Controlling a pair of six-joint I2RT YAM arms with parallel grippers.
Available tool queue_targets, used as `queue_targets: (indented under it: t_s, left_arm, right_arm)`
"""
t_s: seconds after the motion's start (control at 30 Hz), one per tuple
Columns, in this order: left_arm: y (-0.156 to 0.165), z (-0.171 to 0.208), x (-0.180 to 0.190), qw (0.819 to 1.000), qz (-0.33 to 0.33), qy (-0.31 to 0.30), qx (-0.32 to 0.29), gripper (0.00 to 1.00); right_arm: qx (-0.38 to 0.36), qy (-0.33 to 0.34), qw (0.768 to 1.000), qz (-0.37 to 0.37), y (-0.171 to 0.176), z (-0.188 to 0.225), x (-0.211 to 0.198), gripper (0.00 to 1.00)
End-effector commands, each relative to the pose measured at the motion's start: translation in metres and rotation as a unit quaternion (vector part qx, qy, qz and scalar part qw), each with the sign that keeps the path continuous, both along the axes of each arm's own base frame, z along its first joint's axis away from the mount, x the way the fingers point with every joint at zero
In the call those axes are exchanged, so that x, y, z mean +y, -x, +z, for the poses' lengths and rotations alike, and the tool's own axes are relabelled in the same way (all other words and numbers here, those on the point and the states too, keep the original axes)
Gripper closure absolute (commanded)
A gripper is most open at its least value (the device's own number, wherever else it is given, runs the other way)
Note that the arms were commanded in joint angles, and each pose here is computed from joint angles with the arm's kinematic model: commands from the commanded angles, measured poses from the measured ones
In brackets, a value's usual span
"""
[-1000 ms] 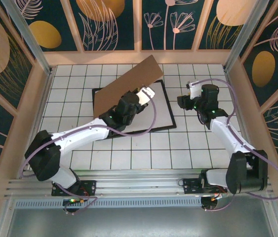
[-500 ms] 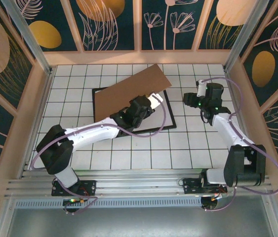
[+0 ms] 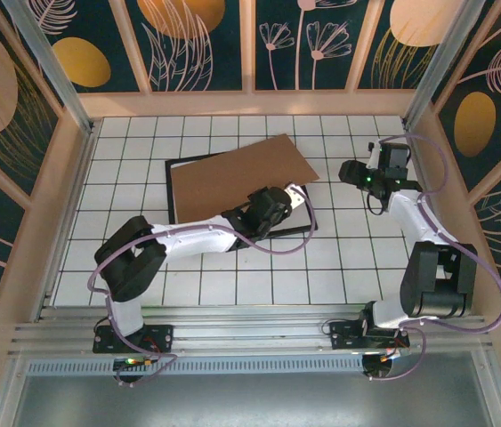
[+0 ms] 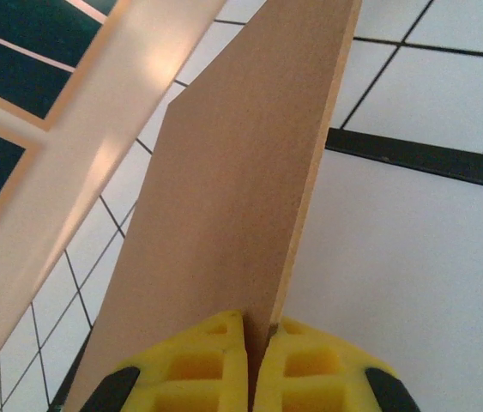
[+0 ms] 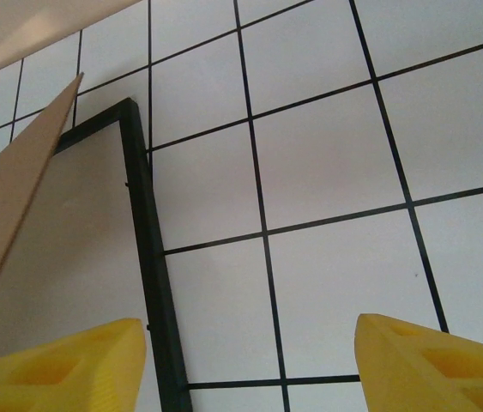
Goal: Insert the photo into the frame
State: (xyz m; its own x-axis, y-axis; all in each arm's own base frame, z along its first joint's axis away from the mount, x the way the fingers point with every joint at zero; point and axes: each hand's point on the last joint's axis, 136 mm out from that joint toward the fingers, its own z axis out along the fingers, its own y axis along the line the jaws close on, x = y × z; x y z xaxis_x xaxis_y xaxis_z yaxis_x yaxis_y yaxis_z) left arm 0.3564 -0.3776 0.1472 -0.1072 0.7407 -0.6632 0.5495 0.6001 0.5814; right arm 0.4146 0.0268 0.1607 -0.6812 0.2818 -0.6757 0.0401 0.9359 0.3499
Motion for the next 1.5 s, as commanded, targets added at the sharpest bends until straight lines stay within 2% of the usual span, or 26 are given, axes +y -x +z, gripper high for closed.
queue_targets:
  t_s: [0.0,0.43,0.6,0.73,0.97,1.33,1.47]
  left_arm:
    - [-0.006,-0.009,0.000,0.998,0.038,0.042,0.021,0.96]
    - [-0.005,-0.044,-0.002,0.998,0.038,0.021,0.040,0.85]
    - [-0.005,-0.051,-0.003,0.998,0.040,0.020,0.043,0.84]
    - [-0.005,-0.056,-0.003,0.998,0.039,0.020,0.047,0.83]
    - [-0.003,-0.060,-0.001,0.998,0.037,0.020,0.048,0.81]
    - [0.003,-0.061,0.006,0.998,0.036,0.021,0.048,0.80]
    - [0.006,-0.062,0.014,0.998,0.041,0.019,0.048,0.78]
  right_arm:
    - [0.004,-0.011,1.000,0.000,-0.004,0.004,0.001,0.34]
    - [0.013,-0.031,0.999,0.011,-0.003,-0.004,0.009,0.34]
    - [0.036,-0.121,0.992,0.027,-0.001,-0.014,0.033,0.34]
    - [0.068,-0.218,0.971,0.066,0.006,-0.026,0.066,0.34]
    - [0.111,-0.291,0.945,0.103,0.013,-0.055,0.105,0.34]
    - [0.124,-0.312,0.931,0.145,0.001,-0.067,0.131,0.40]
    - [0.129,-0.323,0.922,0.170,-0.004,-0.069,0.140,0.49]
